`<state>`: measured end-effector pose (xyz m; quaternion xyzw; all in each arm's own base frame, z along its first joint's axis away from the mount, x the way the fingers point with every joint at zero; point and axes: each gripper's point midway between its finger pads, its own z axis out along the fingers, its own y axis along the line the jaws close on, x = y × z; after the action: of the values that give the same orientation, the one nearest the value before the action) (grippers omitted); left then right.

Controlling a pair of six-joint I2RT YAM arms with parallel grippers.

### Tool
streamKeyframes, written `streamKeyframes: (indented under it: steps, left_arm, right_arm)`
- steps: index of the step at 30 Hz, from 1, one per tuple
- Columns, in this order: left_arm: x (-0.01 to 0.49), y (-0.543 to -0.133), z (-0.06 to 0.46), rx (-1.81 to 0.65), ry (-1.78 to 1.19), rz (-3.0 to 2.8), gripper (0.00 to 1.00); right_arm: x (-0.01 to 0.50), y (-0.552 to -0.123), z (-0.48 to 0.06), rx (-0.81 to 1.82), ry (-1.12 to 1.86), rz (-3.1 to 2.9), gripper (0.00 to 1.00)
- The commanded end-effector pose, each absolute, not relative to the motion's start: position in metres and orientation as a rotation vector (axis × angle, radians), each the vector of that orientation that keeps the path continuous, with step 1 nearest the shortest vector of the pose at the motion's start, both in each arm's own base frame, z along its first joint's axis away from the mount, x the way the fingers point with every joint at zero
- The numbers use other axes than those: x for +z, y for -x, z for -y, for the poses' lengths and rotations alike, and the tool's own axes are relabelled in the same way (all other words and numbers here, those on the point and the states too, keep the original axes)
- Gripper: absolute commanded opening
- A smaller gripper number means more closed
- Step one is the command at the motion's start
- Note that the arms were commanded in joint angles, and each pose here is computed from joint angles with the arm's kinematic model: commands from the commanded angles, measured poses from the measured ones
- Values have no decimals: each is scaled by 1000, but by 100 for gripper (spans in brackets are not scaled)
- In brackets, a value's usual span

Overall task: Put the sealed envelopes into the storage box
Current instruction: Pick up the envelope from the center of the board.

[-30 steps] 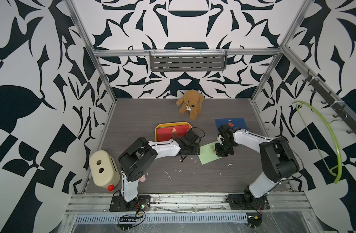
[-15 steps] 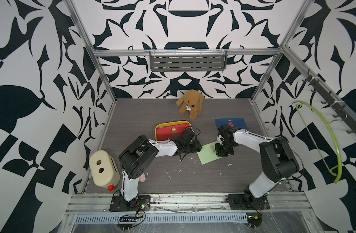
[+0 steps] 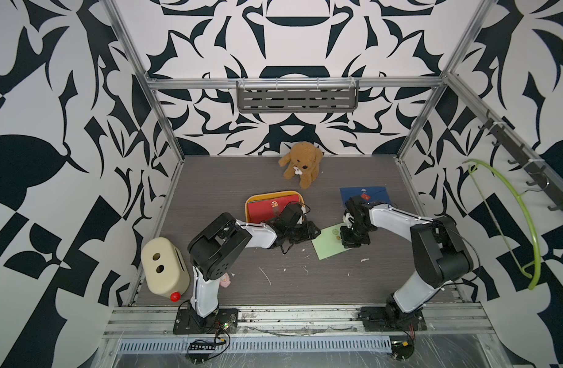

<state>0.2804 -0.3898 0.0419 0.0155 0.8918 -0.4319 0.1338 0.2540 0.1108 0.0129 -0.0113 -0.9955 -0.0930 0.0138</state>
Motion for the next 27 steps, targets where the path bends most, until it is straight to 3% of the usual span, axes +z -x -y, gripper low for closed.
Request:
streamKeyframes:
  steps: [1,14,27]
  left_arm:
    - [45,-274,392,-1358,-42,-2579,58]
    - [54,-269,407,-1422,-154,-2556,49]
    - [67,-269,415,-1427,-193,-2516,17]
  right_arm:
    - [-9,-232,-105,-231,18,3005,0]
    - [-2,-231,-116,-326,12,3003,0]
    - [13,-230,-130,-456,16,3002,0]
